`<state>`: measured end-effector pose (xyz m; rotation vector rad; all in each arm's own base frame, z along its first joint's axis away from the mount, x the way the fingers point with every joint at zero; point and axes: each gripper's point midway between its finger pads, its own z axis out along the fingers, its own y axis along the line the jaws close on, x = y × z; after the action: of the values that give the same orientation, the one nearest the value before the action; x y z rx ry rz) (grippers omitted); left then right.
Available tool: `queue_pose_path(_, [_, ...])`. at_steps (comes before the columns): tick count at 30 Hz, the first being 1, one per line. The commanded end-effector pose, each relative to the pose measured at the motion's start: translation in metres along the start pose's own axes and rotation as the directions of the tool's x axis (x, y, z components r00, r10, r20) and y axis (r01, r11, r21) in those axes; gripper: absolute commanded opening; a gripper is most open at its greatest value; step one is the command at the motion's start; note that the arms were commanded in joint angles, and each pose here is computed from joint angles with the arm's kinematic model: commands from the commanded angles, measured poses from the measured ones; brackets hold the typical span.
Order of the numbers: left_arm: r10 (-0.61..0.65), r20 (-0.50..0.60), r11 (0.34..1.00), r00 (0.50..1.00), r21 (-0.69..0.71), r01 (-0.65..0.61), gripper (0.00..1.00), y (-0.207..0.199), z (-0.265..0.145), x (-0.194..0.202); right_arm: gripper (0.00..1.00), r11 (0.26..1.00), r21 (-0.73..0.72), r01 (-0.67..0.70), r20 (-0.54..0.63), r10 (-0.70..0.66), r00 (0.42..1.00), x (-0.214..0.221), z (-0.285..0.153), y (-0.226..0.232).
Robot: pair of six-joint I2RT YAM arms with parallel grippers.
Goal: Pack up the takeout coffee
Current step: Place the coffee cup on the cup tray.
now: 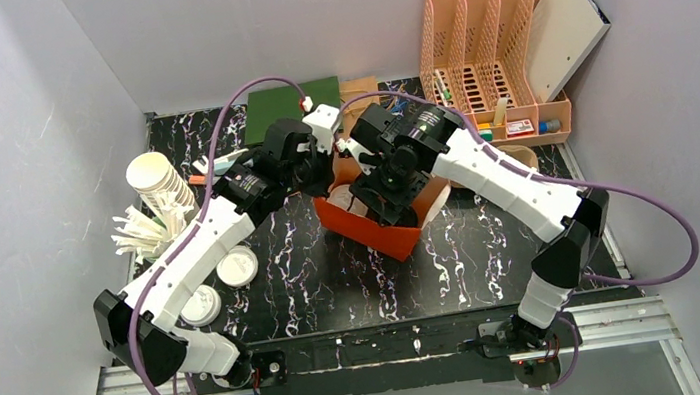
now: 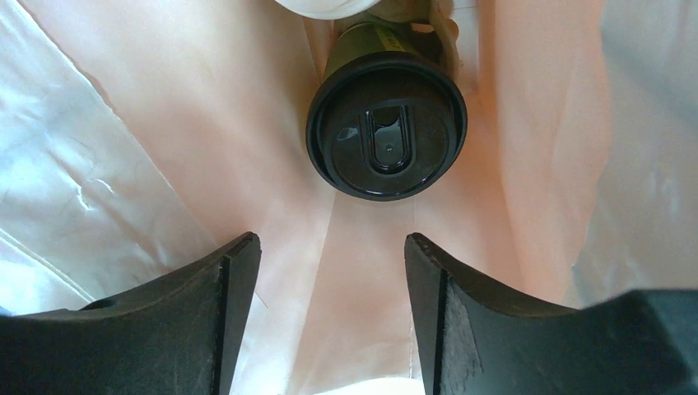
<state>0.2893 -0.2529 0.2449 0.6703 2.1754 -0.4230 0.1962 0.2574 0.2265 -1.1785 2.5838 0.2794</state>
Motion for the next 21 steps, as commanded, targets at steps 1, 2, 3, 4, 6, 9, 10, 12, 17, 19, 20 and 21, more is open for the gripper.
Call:
queue_pose_path(1, [0.039, -0.274, 0.998, 0.961, 0.053, -0.026, 0.0, -0.008, 0.015, 0.069, 0.72, 0.983, -0.06, 0.174, 0.376, -0.139, 0.916, -0.081, -0.044, 0.029])
queue_pose_path(2, [0.036, -0.28, 0.998, 0.959, 0.054, -0.022, 0.0, -0.008, 0.016, 0.07, 0.72, 0.984, -0.056, 0.171, 0.38, -0.138, 0.915, -0.082, -0.045, 0.027])
queue_pose_path(3, [0.031, -0.285, 0.998, 0.958, 0.054, -0.017, 0.0, -0.007, 0.016, 0.071, 0.72, 0.985, -0.049, 0.168, 0.383, -0.137, 0.914, -0.083, -0.046, 0.025])
queue_pose_path(4, [0.026, -0.291, 0.999, 0.956, 0.053, -0.011, 0.0, -0.007, 0.017, 0.073, 0.71, 0.985, -0.042, 0.165, 0.391, -0.136, 0.91, -0.085, -0.048, 0.023])
queue_pose_path(6, [0.017, -0.299, 0.999, 0.954, 0.052, -0.001, 0.0, -0.005, 0.019, 0.075, 0.71, 0.987, -0.029, 0.158, 0.402, -0.133, 0.906, -0.088, -0.051, 0.018])
queue_pose_path(9, [0.006, -0.307, 0.999, 0.952, 0.051, 0.011, 0.0, -0.003, 0.02, 0.077, 0.7, 0.989, -0.022, 0.148, 0.417, -0.125, 0.9, -0.091, -0.056, 0.013])
queue_pose_path(10, [0.002, -0.308, 0.999, 0.951, 0.051, 0.014, 0.0, -0.003, 0.02, 0.077, 0.69, 0.989, -0.018, 0.146, 0.421, -0.124, 0.898, -0.092, -0.057, 0.012])
queue_pose_path(12, [-0.007, -0.312, 0.999, 0.95, 0.048, 0.023, 0.0, -0.002, 0.021, 0.078, 0.69, 0.99, -0.014, 0.143, 0.425, -0.124, 0.897, -0.093, -0.059, 0.01])
queue_pose_path(17, [-0.031, -0.325, 0.998, 0.945, 0.039, 0.046, 0.0, 0.001, 0.023, 0.082, 0.67, 0.991, 0.01, 0.131, 0.435, -0.123, 0.892, -0.094, -0.063, 0.005])
queue_pose_path(19, [-0.045, -0.329, 0.998, 0.943, 0.033, 0.06, 0.0, 0.003, 0.023, 0.084, 0.67, 0.992, 0.015, 0.123, 0.434, -0.117, 0.893, -0.093, -0.063, 0.002])
queue_pose_path(20, [-0.048, -0.332, 0.997, 0.942, 0.034, 0.063, 0.0, 0.003, 0.023, 0.085, 0.66, 0.993, 0.015, 0.118, 0.433, -0.113, 0.894, -0.093, -0.063, 0.001])
queue_pose_path(21, [-0.053, -0.334, 0.997, 0.941, 0.031, 0.067, 0.0, 0.004, 0.023, 0.085, 0.66, 0.994, 0.038, 0.1, 0.43, -0.107, 0.896, -0.093, -0.062, -0.005])
